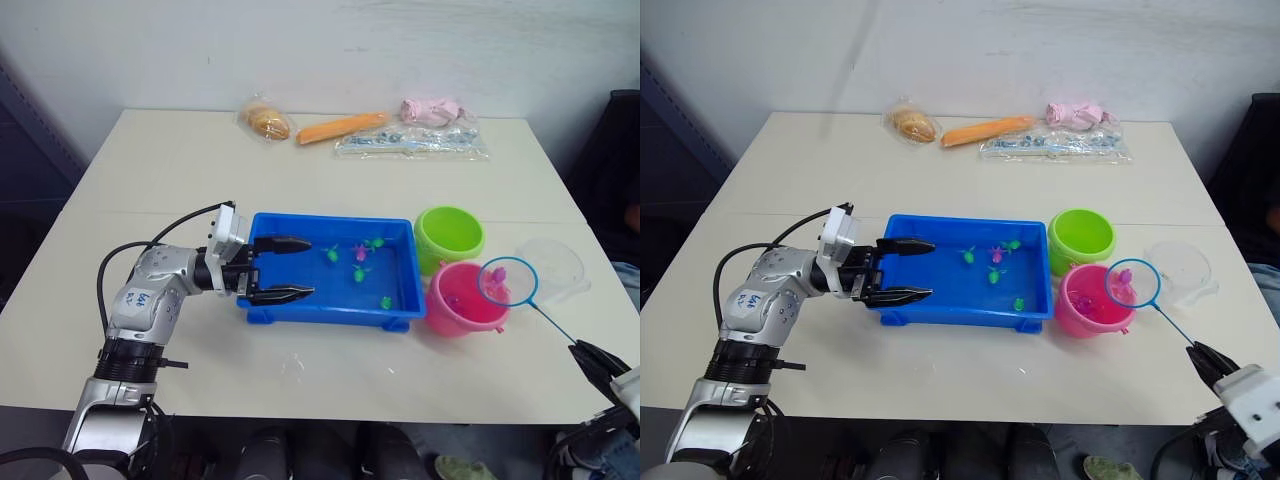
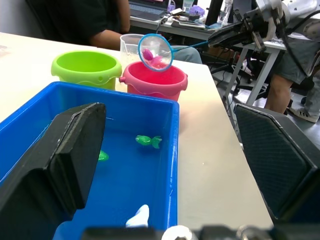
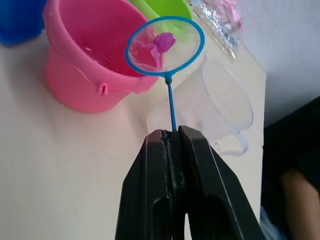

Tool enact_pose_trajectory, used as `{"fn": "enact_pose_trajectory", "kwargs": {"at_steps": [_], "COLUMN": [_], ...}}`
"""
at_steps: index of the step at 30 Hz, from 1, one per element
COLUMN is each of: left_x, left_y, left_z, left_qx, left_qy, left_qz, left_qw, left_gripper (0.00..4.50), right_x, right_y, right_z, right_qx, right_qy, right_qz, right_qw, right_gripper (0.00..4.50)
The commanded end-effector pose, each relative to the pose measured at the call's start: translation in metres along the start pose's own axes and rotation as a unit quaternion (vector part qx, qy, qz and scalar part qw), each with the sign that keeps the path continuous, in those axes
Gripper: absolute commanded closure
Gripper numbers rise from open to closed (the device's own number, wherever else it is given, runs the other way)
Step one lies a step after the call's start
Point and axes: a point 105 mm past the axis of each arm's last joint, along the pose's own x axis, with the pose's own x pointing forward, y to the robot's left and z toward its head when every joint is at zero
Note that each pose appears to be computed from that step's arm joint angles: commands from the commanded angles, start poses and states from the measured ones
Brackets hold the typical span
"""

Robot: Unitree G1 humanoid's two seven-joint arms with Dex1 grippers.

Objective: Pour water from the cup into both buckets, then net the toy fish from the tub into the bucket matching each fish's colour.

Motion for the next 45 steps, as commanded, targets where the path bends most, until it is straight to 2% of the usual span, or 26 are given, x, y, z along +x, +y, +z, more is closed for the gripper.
{"fn": "enact_pose_trajectory", "kwargs": {"at_steps": [1,5,10,15,21,28,34,39,43,45], "left_x": [-0.002,-0.004,-0.004,-0.005,-0.005,-0.005,-0.005,-0.005,-0.005,-0.006], "left_y": [-0.002,-0.002,-0.002,-0.001,-0.001,-0.001,-0.001,-0.002,-0.002,-0.002], "left_z": [0.01,0.008,0.008,0.008,0.008,0.008,0.006,0.004,0.003,0.003], "left_qx": [0.021,0.02,0.021,0.022,0.023,0.022,0.02,0.017,0.015,0.015], "left_qy": [-0.007,-0.006,-0.008,-0.009,-0.01,-0.011,-0.012,-0.013,-0.012,-0.01], "left_qz": [0.002,0.006,0.009,0.01,0.009,0.008,0.004,0.002,-0.002,-0.003], "left_qw": [1.0,1.0,1.0,1.0,1.0,1.0,1.0,1.0,1.0,1.0], "left_gripper": [0.09,0.09,0.09,0.09,0.09,0.09,0.09,0.09,0.09,0.09], "right_x": [0.001,0.002,0.005,0.006,0.006,0.008,0.003,0.001,0.002,0.004], "right_y": [-0.002,-0.004,-0.007,-0.012,-0.019,-0.017,-0.009,-0.012,-0.012,0.012], "right_z": [0.008,0.005,0.004,0.009,0.019,0.024,0.023,0.025,0.027,0.032], "right_qx": [-0.057,-0.117,-0.226,-0.335,-0.396,-0.44,-0.45,-0.459,-0.438,-0.426], "right_qy": [-0.028,-0.022,-0.022,-0.031,-0.053,-0.066,-0.064,-0.059,-0.06,-0.088], "right_qz": [-0.021,-0.038,-0.051,-0.065,-0.095,-0.089,-0.074,-0.089,-0.109,-0.071], "right_qw": [0.998,0.992,0.972,0.939,0.912,0.891,0.887,0.882,0.89,0.898], "right_gripper": [4.5,4.5,4.5,4.5,4.5,4.5,4.5,4.5,4.5,4.5]}}
